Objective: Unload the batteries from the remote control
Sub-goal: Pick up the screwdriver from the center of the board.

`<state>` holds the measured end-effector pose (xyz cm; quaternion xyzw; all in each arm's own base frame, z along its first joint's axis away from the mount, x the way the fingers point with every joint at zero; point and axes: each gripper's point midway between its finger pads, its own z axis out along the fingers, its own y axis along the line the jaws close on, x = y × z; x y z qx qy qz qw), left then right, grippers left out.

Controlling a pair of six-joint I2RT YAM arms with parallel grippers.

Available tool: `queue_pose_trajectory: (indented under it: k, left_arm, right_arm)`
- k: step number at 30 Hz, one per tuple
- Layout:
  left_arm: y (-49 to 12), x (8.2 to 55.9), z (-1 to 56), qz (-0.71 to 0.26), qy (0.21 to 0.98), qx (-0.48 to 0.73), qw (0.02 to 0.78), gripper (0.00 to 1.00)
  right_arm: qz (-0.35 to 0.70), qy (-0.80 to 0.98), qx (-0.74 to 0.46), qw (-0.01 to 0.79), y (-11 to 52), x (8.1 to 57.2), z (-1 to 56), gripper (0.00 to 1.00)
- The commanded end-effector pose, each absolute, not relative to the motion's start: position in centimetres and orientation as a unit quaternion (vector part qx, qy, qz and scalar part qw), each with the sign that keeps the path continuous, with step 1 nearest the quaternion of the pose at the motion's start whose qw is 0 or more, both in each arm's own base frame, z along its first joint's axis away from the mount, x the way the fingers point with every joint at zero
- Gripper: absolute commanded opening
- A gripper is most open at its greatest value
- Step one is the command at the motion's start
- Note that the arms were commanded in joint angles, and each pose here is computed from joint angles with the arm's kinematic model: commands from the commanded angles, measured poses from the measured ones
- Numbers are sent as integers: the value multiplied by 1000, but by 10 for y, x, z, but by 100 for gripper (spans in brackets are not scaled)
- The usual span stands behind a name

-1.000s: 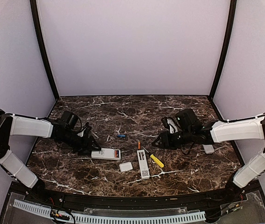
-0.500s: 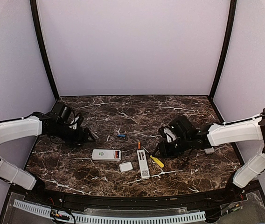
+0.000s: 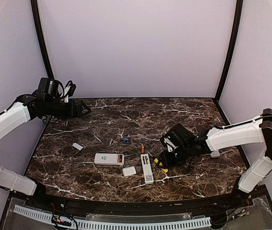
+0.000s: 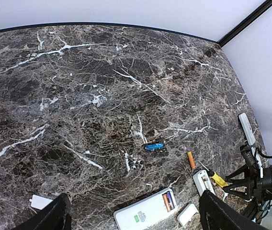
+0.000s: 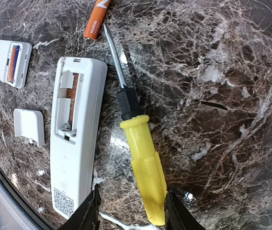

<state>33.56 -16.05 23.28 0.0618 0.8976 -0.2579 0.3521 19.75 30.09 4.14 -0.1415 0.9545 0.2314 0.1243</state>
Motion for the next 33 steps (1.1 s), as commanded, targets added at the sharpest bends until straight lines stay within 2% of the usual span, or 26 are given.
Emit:
queue_pose_trajectory:
  k: [1,16,33]
  left_arm:
    - [-153,342,231,-230,897,80,370,92]
    - [-159,337,223,-253,895,83,359,92]
    - [-162,336,222,-261,893,84,358,91]
  right_arm:
    - [203,961,-142,127,300,200,40,43]
    - [178,966,-146,119,299,200,31,41]
    - [147,972,-141,120,297,204,23,28]
